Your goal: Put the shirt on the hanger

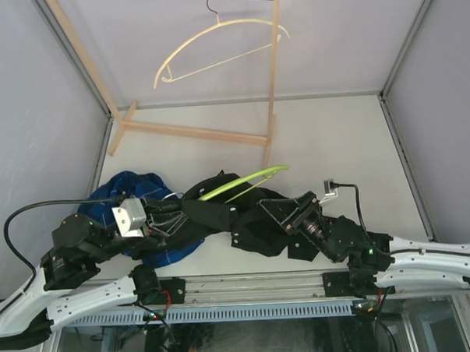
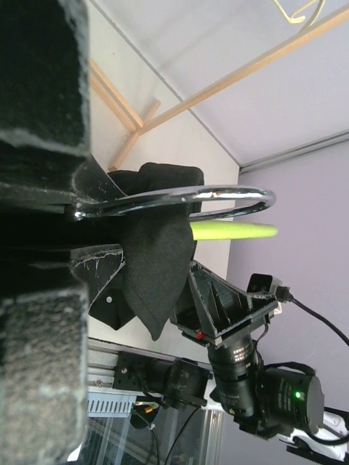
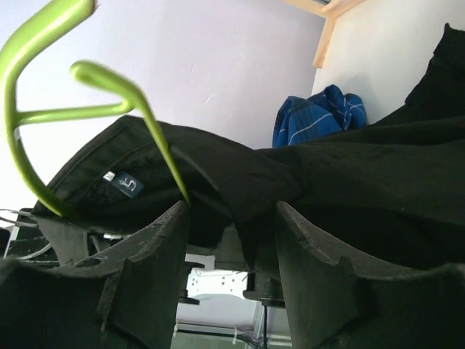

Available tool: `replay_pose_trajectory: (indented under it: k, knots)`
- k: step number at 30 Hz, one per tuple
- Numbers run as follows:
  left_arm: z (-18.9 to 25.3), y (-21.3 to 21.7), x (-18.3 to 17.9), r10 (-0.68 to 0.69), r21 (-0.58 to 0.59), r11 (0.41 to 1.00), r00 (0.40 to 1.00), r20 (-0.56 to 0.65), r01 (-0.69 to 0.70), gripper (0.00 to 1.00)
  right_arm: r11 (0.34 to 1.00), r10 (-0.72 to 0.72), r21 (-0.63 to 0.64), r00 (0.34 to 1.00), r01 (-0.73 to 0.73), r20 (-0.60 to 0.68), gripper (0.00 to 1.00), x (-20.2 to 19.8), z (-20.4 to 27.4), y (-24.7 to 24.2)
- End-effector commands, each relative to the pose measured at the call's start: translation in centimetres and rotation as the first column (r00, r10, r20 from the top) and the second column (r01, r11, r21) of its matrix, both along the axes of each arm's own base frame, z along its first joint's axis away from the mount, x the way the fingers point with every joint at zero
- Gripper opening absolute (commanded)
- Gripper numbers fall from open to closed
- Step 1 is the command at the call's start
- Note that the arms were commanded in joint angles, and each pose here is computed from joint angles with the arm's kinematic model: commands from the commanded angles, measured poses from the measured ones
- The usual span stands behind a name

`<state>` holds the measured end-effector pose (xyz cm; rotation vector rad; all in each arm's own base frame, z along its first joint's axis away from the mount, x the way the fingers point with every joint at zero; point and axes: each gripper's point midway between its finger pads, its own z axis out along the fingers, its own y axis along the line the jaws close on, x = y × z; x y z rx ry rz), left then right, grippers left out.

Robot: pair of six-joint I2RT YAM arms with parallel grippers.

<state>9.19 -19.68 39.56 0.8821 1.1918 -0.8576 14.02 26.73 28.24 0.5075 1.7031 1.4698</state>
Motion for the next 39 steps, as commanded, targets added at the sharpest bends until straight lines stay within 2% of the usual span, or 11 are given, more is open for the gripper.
replay_pose_trajectory:
  k: [1,16,24,39]
  knots:
    - [2.2,-0.1,1.2,0.056,-0.069,0.996,0.998,0.041,-0.053,0.0,0.998,-0.011,0.064,1.0,0.011,0.007,0.5,-0.4,1.1,0.2]
    - [2.7,0.3,2.2,0.121,-0.086,0.989,0.992,0.038,-0.117,0.0,1.0,0.004,0.026,0.998,-0.003,-0.057,0.51,-0.5,-1.5,2.6]
    - [2.7,0.5,2.6,0.145,-0.088,0.986,0.989,0.039,-0.141,0.0,0.999,0.002,0.035,0.998,0.0,-0.058,0.51,-0.5,-1.4,2.4]
    - [1.5,0.1,3.1,0.159,-0.045,0.986,0.987,0.029,-0.158,0.0,0.997,0.018,0.074,0.998,-0.013,-0.062,0.42,-1.1,-0.4,2.2]
